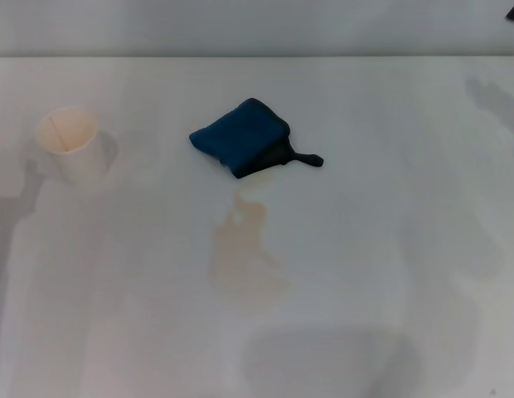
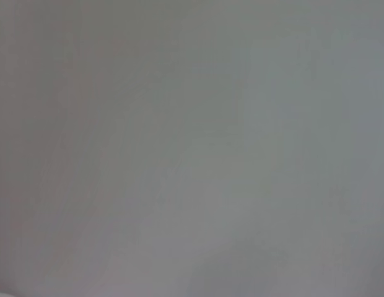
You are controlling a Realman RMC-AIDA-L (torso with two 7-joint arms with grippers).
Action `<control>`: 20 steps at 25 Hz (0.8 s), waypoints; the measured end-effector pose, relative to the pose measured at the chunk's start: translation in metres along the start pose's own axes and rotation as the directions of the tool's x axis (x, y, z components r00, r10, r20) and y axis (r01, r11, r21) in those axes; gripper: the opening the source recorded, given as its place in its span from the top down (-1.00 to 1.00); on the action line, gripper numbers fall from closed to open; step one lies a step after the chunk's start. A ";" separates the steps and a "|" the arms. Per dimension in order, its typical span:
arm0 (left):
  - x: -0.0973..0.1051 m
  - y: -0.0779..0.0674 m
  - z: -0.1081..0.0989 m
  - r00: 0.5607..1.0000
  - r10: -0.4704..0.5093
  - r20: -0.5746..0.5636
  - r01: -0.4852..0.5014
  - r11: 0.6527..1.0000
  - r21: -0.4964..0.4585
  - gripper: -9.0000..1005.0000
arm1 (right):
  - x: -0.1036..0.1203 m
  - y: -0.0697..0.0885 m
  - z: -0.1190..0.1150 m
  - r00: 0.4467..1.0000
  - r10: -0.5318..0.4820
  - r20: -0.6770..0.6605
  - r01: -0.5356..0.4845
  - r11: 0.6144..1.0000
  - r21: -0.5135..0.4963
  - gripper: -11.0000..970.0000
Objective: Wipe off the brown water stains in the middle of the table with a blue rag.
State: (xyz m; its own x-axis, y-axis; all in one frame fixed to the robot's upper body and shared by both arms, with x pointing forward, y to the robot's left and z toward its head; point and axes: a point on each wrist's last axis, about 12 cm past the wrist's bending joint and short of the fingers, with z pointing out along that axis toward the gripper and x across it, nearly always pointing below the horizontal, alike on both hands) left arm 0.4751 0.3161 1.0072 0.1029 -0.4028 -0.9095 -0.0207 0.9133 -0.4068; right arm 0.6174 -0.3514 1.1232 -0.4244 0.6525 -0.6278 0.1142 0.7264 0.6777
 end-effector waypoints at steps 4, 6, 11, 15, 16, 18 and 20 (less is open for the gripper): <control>0.000 0.000 -0.001 1.000 0.000 -0.001 0.000 1.000 -0.002 -0.77 | -0.012 -0.019 -0.015 0.979 0.196 0.061 -0.192 0.979 -0.061 0.12; 0.001 0.000 -0.001 1.000 -0.001 -0.002 0.001 1.000 -0.003 -0.77 | -0.014 -0.031 -0.022 0.965 0.250 0.080 -0.244 0.967 -0.073 0.12; 0.002 -0.001 -0.002 1.000 -0.008 -0.003 0.008 1.000 -0.003 -0.77 | -0.017 -0.057 -0.042 0.939 0.324 0.116 -0.313 0.944 -0.105 0.12; 0.002 -0.002 -0.002 1.000 -0.008 -0.004 0.008 1.000 0.003 -0.77 | -0.023 -0.065 -0.064 0.921 0.342 0.185 -0.286 0.918 -0.275 0.14; 0.002 -0.002 -0.002 1.000 -0.008 -0.005 0.008 1.000 0.003 -0.77 | -0.023 -0.065 -0.071 0.915 0.331 0.230 -0.242 0.908 -0.343 0.15; 0.002 -0.002 -0.002 1.000 -0.008 -0.006 0.008 1.000 0.005 -0.77 | -0.021 -0.066 -0.082 0.893 0.294 0.341 -0.129 0.893 -0.431 0.15; 0.002 -0.003 -0.002 1.000 -0.008 -0.006 0.008 1.000 0.006 -0.77 | -0.015 -0.066 -0.091 0.852 0.206 0.481 0.035 0.894 -0.446 0.15</control>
State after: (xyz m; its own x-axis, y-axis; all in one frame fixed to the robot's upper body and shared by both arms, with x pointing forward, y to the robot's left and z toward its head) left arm 0.4734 0.3124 1.0060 0.0967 -0.4107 -0.9066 -0.0136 0.9103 -0.4138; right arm 0.5346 -0.4282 1.1227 0.0935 0.8097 -0.5793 -0.3133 0.5762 0.7549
